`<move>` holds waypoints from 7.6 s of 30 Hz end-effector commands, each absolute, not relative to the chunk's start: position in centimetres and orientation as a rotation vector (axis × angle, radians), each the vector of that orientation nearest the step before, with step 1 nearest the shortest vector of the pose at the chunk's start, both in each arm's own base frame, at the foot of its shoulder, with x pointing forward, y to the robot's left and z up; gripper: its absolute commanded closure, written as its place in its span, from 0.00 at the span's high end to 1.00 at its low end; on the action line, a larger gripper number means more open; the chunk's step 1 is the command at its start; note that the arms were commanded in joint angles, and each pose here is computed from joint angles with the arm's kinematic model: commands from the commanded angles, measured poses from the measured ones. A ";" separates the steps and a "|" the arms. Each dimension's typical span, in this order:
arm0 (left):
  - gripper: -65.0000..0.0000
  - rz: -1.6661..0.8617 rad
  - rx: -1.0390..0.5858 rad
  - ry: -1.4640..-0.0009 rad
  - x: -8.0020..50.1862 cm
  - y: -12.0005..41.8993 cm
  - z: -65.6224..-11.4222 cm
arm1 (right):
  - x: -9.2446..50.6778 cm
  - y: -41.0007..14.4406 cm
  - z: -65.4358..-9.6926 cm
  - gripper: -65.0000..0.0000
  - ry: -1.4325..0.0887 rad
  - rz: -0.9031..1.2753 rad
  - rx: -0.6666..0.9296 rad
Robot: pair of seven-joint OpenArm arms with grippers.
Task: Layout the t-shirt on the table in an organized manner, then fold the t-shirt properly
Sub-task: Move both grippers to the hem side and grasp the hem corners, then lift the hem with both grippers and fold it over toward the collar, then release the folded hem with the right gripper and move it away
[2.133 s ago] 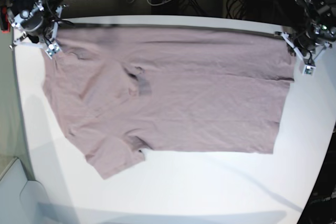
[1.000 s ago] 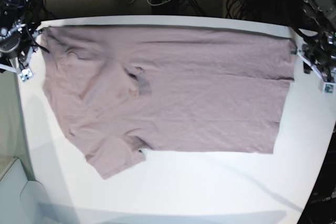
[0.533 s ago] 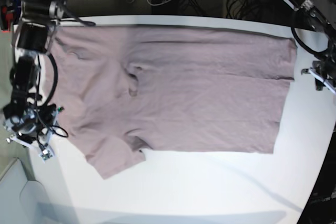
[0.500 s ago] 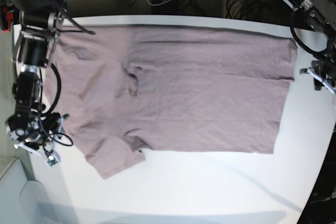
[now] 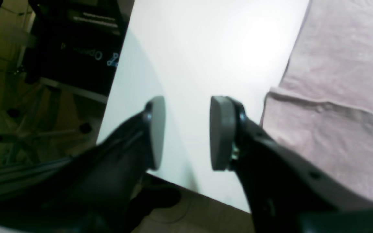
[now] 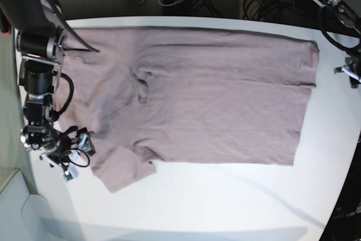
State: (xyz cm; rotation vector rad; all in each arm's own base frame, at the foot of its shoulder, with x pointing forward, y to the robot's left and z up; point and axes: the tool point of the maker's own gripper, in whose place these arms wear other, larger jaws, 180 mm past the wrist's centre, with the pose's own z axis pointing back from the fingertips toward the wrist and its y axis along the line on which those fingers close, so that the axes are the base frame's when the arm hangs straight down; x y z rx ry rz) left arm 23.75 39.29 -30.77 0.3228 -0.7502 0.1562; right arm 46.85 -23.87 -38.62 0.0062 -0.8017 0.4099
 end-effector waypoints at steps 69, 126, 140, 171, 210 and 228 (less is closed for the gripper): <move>0.65 0.243 -0.064 -0.926 47.6 30.2 -40.9 | 43.0 -29.0 -44.5 0.00 -0.740 0.127 -0.053; 0.00 0.181 -0.132 -1.125 40.3 28.5 -33.5 | 35.2 -24.9 -32.0 0.00 -0.975 0.352 -0.314; 0.00 0.139 -0.104 -1.133 37.6 28.2 -33.2 | 30.3 -27.1 -33.3 0.00 -0.881 0.355 -0.336; 0.00 0.205 -0.084 -1.012 27.5 30.0 -35.1 | 21.8 -24.9 -35.3 0.00 -0.781 0.319 -0.259; 0.00 0.286 -0.101 -0.890 26.2 31.2 -39.8 | 19.4 -26.4 -36.2 0.00 -0.696 0.386 -0.289; 0.00 0.287 -0.098 -0.885 26.0 31.3 -39.9 | 18.0 -26.2 -39.4 0.31 -0.548 0.479 -0.328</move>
